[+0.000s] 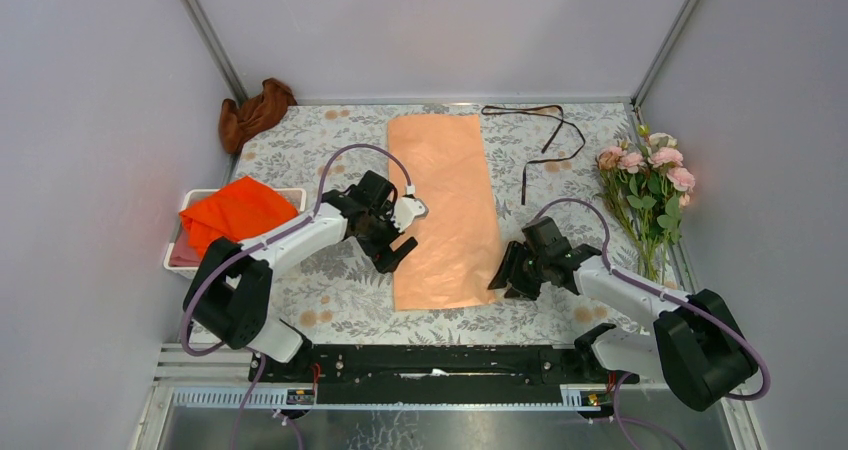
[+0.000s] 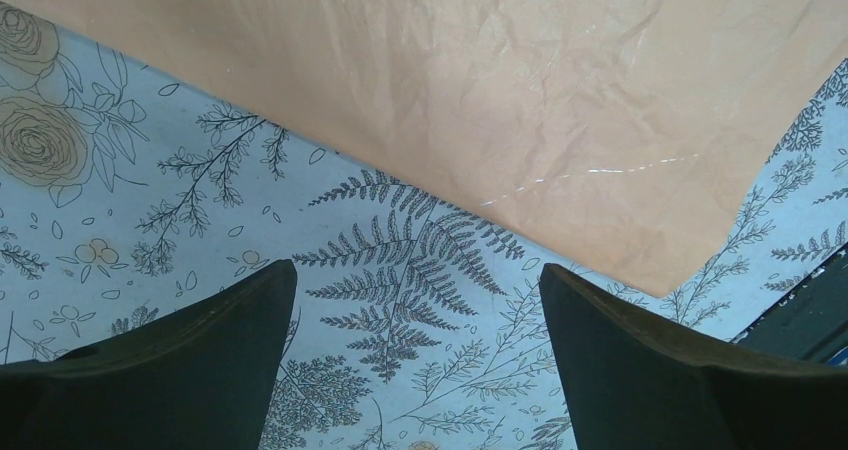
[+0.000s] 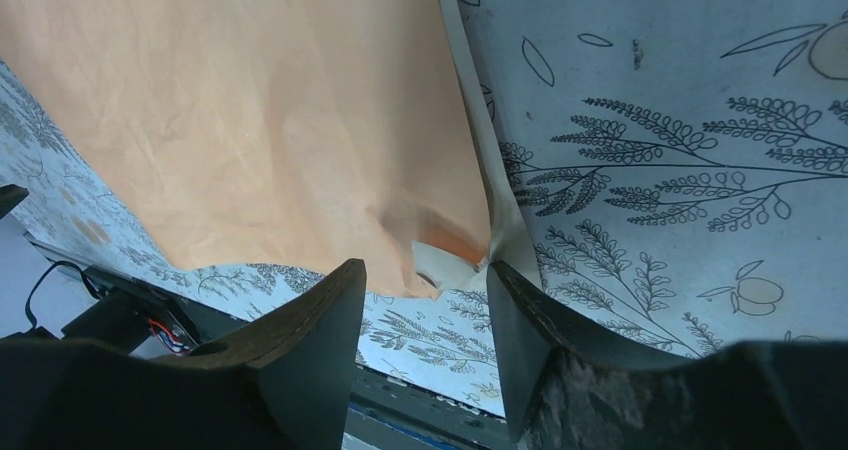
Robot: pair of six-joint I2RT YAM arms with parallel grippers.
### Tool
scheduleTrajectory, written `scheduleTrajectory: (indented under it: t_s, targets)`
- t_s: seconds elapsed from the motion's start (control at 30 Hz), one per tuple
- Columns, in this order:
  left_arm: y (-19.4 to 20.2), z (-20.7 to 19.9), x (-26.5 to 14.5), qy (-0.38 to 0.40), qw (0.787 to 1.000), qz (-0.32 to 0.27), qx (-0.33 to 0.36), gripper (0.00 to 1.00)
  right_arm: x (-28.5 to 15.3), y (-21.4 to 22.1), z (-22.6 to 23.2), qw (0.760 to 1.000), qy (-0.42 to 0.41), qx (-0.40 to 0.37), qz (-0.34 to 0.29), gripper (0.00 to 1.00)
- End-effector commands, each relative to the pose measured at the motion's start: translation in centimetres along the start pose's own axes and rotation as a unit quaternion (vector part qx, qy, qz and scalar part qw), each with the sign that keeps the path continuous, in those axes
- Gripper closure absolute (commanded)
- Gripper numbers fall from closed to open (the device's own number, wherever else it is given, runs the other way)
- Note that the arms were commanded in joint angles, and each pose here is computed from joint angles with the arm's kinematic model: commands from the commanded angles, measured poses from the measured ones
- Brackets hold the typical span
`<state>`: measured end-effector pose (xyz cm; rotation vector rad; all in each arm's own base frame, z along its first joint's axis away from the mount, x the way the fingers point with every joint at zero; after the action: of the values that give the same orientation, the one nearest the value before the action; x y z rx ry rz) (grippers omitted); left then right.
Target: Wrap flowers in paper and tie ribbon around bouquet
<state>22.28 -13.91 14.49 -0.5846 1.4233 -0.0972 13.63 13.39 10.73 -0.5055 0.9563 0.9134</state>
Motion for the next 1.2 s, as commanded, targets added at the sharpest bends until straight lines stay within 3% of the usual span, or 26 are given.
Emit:
scheduleTrajectory:
  t_s: [0.0,0.17,0.5,0.57,0.73,0.83,1.07,1.17]
  targets:
    - [-0.5,0.1,-0.5,-0.021,1.0,-0.019,0.008,0.01,0.0,-0.1,0.1,1.0,-0.002,0.01,-0.013,0.43]
    - [-0.7,0.1,-0.7,-0.02,0.999,-0.027,0.011,0.01,-0.4,0.2,-0.8,0.999,-0.003,0.022,-0.036,0.41]
    - [-0.6,0.1,-0.7,-0.022,0.999,-0.029,0.012,0.01,1.0,-0.1,0.1,0.999,-0.038,0.022,-0.015,0.5]
    - [-0.7,0.1,-0.7,-0.021,0.999,-0.029,0.011,0.01,1.1,-0.2,0.2,0.999,-0.038,0.02,-0.02,0.57]
    - [-1.2,-0.1,-1.5,-0.01,0.999,-0.044,0.023,0.01,0.9,-0.8,1.2,0.998,-0.048,0.009,-0.032,0.89]
    - [-2.4,-0.2,-3.5,0.003,0.997,-0.069,0.041,0.01,-0.1,-1.4,3.2,0.996,-0.074,-0.01,-0.04,1.0]
    - [-6.1,-0.7,-10.2,-0.012,0.98,-0.181,0.083,0.01,-5.0,-0.5,13.0,0.973,-0.152,-0.131,-0.117,1.0]
    - [-6.9,-1.1,-12.3,-0.018,0.972,-0.218,0.091,0.01,-6.6,0.1,17.0,0.959,-0.223,-0.133,-0.117,1.0]
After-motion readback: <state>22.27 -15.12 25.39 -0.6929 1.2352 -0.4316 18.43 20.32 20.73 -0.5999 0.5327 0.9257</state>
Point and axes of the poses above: each gripper's point midway between its finger pads, its own x axis out along the fingers, its own z axis along the line the jaws close on, y = z × x, the point moved 10 cm from there along -x, back along the fingers, and after that the axes turned 15 degrees about x, right-handed, at the moved point
